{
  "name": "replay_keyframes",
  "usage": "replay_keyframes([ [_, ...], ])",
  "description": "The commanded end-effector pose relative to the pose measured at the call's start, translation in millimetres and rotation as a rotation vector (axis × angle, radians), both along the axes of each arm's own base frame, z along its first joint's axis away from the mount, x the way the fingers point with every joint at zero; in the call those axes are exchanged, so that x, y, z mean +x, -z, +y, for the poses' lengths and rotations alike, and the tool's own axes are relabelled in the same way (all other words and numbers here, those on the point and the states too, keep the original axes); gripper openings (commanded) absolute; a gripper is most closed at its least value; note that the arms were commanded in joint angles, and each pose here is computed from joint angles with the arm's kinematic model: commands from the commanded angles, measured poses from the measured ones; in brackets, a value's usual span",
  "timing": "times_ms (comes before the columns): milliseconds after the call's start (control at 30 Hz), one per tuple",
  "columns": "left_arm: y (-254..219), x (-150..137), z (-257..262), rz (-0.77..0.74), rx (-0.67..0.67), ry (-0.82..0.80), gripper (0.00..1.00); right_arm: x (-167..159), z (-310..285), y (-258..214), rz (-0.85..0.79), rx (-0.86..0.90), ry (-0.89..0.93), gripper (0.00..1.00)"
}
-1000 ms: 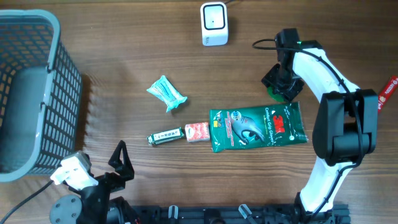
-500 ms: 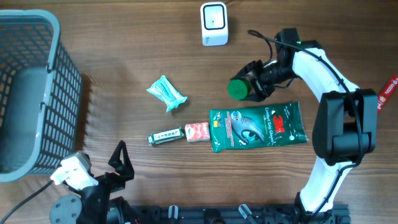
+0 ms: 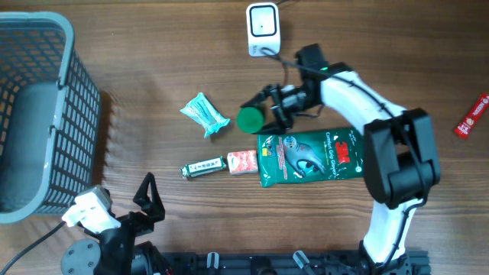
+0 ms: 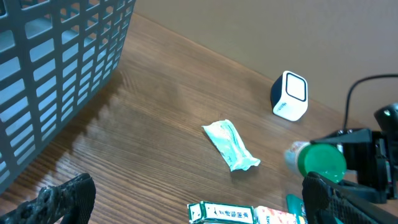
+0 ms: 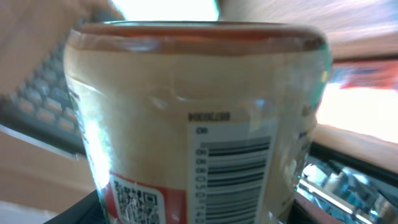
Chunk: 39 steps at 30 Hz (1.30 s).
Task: Scan the item barcode
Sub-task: 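Bring the jar's barcode up to the scanner, then set the jar down beside the wipes pack and open the gripper, then move the right gripper down over the green-lidded jar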
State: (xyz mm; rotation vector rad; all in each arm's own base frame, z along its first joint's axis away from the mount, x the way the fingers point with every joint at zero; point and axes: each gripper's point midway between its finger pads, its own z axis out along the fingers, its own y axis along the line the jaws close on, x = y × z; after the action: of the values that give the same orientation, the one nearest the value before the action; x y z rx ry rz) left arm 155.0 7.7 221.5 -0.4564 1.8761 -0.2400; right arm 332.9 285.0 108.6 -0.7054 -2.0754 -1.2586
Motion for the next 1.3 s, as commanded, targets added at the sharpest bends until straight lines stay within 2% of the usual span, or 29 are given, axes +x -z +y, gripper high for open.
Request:
replay_keyframes([
  [0, 0, 0, -1, -0.001, -0.008, 0.004, 1.00, -1, 13, -9, 0.097, 0.107, -0.010, 0.64],
  [167, 0, 0, -1, -0.001, -0.008, 0.004, 1.00, -3, 13, 26, 0.219, 0.118, -0.012, 0.61],
  [267, 0, 0, -1, -0.001, -0.008, 0.004, 1.00, -4, 9, 32, 0.299, 0.174, -0.012, 0.58],
  [300, 0, 0, -1, -0.001, -0.008, 0.004, 1.00, -3, 7, 30, 0.329, 0.187, -0.006, 0.66],
  [400, 0, 0, -1, -0.001, -0.008, 0.004, 1.00, 2, 1, 26, 0.371, 0.205, 0.014, 0.80],
  [433, 0, 0, -1, -0.001, -0.008, 0.004, 1.00, 3, 0, 26, 0.385, 0.203, 0.021, 1.00],
  [633, 0, 0, -1, -0.001, -0.008, 0.004, 1.00, 14, -10, 25, 0.390, 0.199, 0.057, 1.00],
  [733, 0, 0, -1, -0.001, -0.008, 0.004, 1.00, 37, -17, 35, 0.246, 0.135, 0.101, 1.00],
  [800, 0, 0, -1, -0.001, -0.008, 0.004, 1.00, 61, -26, 21, 0.093, 0.133, 0.124, 1.00],
  [933, 0, 0, -1, -0.001, -0.008, 0.004, 1.00, 84, -40, -47, -0.220, 0.152, 0.134, 1.00],
  [1067, 0, 0, -1, -0.001, -0.008, 0.004, 1.00, 72, -43, -131, -0.507, 0.150, 0.131, 1.00],
  [1100, 0, 0, -1, -0.001, -0.008, 0.004, 1.00, 70, -43, -149, -0.627, 0.137, 0.121, 1.00],
  [1167, 0, 0, -1, -0.001, -0.008, 0.004, 1.00, 62, -36, -178, -1.101, 0.070, -0.001, 0.99],
  [1200, 0, 0, -1, -0.001, -0.008, 0.004, 1.00, 55, -35, -170, -1.295, -0.105, -0.102, 1.00],
  [1267, 0, 0, -1, -0.001, -0.008, 0.004, 1.00, 64, -57, -131, -1.349, -0.540, -0.191, 1.00],
])
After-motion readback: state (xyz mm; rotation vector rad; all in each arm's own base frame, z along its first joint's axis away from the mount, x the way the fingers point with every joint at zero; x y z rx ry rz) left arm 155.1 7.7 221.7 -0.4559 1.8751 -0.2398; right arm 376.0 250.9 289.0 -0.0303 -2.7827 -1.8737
